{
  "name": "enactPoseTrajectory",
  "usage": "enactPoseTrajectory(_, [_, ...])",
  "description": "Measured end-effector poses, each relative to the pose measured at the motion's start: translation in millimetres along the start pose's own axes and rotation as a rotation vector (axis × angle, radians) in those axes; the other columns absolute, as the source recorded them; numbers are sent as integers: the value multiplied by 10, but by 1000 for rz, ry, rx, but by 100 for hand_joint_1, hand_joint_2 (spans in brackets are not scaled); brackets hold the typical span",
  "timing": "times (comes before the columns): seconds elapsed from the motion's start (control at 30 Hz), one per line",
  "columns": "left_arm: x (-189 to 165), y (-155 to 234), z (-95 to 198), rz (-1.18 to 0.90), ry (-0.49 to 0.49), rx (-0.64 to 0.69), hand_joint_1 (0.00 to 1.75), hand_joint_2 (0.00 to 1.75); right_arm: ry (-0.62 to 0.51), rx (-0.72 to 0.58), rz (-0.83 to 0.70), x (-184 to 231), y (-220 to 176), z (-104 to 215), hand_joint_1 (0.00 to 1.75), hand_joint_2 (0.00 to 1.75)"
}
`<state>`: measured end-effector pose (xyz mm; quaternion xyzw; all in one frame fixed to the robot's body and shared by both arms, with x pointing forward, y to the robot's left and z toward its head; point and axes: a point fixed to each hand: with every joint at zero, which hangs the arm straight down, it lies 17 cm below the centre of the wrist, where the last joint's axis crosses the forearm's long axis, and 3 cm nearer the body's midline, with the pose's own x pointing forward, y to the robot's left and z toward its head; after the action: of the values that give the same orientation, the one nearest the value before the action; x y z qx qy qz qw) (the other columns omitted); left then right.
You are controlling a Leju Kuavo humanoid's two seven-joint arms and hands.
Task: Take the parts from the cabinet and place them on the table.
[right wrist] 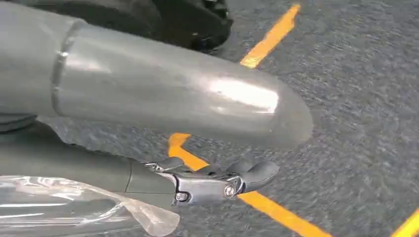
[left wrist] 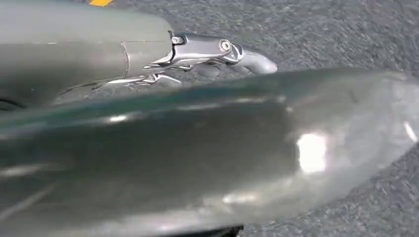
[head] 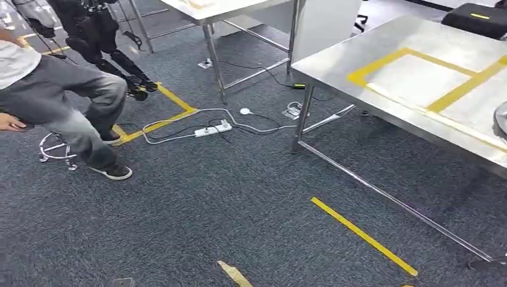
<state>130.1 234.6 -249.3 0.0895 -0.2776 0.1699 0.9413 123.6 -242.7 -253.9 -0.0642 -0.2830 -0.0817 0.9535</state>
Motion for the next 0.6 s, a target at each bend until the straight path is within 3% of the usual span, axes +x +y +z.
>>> enactPoseTrajectory(0.37, [-45,-16,36,45,-2,-28,0,0,-26,39,0,78,106,1,0,0])
enactPoseTrajectory(0.6, [-108,65,5,19,40,-24,0,0,-58,-72,42,290,-87,-111,0,0])
